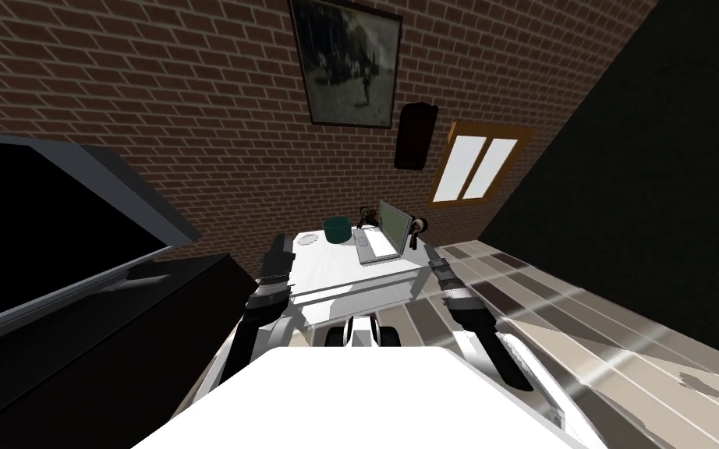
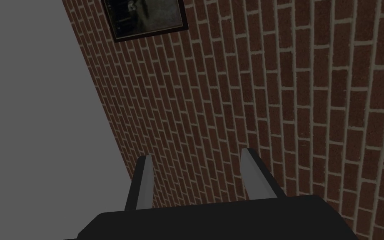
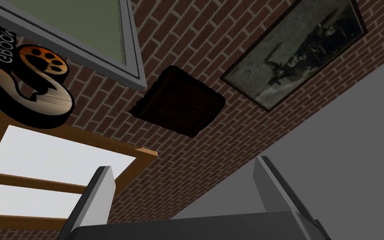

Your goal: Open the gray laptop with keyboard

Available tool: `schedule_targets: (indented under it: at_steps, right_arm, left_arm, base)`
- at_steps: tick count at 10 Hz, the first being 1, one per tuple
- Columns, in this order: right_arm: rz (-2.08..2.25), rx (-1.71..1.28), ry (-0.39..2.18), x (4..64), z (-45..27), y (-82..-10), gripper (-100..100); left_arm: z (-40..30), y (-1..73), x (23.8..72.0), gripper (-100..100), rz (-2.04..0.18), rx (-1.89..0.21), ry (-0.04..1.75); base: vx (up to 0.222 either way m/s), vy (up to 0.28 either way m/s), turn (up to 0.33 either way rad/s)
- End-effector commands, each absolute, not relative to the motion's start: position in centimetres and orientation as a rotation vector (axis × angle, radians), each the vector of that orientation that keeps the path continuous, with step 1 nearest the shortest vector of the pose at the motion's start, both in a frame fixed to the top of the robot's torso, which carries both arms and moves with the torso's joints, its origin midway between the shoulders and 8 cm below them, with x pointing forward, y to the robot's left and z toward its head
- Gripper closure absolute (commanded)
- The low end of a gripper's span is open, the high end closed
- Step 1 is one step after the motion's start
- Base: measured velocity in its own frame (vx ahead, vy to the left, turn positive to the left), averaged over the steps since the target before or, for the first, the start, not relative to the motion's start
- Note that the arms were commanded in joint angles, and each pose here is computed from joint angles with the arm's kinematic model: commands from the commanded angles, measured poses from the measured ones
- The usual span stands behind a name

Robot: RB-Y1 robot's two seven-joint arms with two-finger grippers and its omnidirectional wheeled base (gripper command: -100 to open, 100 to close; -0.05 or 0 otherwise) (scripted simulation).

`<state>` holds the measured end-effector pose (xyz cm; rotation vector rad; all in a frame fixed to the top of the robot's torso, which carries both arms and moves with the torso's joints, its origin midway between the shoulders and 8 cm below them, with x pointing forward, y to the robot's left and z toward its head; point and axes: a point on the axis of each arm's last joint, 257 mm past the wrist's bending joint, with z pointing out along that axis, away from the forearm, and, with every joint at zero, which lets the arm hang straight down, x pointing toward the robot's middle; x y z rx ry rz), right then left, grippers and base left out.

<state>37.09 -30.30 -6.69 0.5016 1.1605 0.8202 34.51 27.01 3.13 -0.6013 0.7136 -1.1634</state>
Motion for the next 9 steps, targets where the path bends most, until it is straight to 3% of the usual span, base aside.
schedule_targets:
  at_steps: [1,9]
  right_arm:
    - [0.669,0.440,1.260,36.9,-8.5,-32.2,-100]
    - [0.150,0.188,1.521,35.7,-12.4,-40.3,-100]
  left_arm:
    - [3.1,27.0,34.5,0,-1.163,-0.601,0.714]
    - [3.1,27.0,34.5,0,-1.163,-0.601,0.714]
  base:
    - [0.003,-0.001,0.163]
    - [0.004,-0.002,0.186]
